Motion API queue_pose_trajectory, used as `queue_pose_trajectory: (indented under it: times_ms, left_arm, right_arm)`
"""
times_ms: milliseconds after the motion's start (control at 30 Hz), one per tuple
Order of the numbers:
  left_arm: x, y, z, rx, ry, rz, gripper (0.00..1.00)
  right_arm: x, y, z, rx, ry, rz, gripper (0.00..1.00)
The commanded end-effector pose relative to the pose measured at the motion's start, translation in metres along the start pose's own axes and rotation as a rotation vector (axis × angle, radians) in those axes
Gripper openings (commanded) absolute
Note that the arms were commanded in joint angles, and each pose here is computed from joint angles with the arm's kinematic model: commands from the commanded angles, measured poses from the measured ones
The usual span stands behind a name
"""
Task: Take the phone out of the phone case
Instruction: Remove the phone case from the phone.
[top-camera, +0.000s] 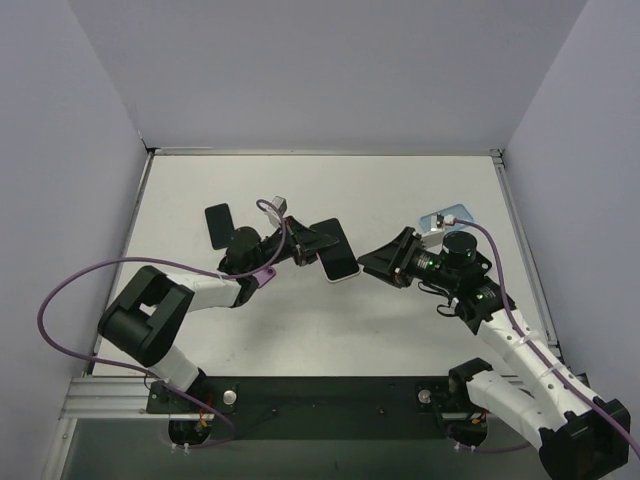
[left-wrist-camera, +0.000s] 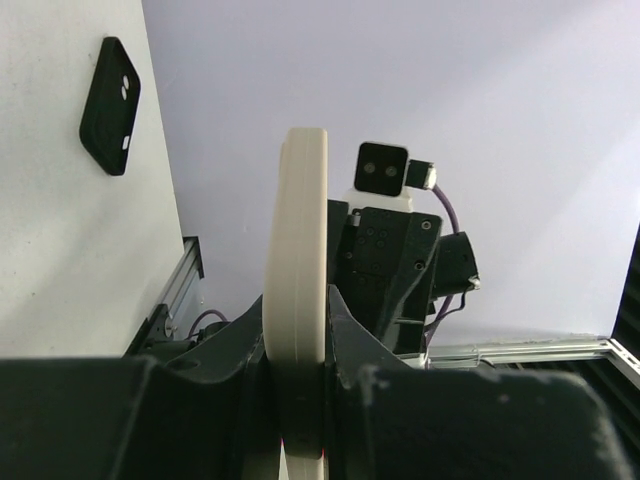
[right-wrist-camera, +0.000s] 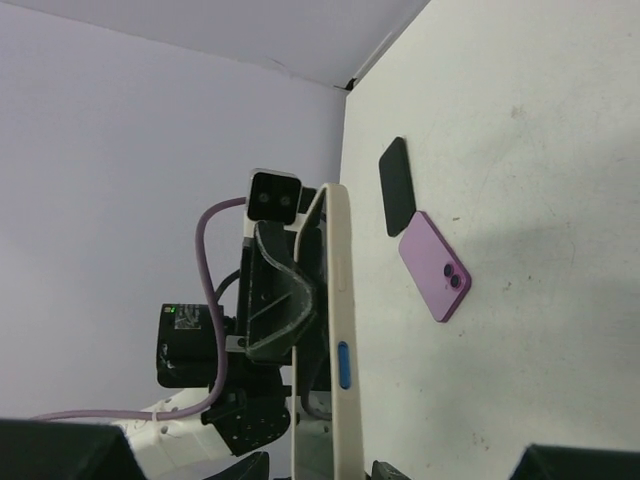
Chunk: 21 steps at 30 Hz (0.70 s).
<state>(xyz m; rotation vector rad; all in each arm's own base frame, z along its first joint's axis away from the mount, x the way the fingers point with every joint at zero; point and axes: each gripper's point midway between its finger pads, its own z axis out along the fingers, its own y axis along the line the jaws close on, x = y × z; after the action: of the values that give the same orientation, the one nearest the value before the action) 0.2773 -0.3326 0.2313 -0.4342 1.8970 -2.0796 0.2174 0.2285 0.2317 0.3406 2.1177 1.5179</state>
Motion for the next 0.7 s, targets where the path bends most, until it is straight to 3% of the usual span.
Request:
queue_pose_trajectory:
  times_ms: [0, 600, 667]
  left_arm:
    - [-0.002, -0.067, -0.005, 0.196, -0.026, 0.088, 0.00]
    - [-0.003, -0.075, -0.005, 0.232, -0.020, 0.077, 0.00]
    - [-0.003, -0.075, -0.006, 0.234, -0.021, 0.075, 0.00]
  right_arm:
    - [0.002, -0.011, -0.001, 0.046, 0.004, -0.006, 0.39]
    - [0.014, 0.012, 0.016, -0.082, 0.081, 0.021, 0.25]
    - [0.013, 0.015, 0.018, -0.098, 0.083, 0.035, 0.14]
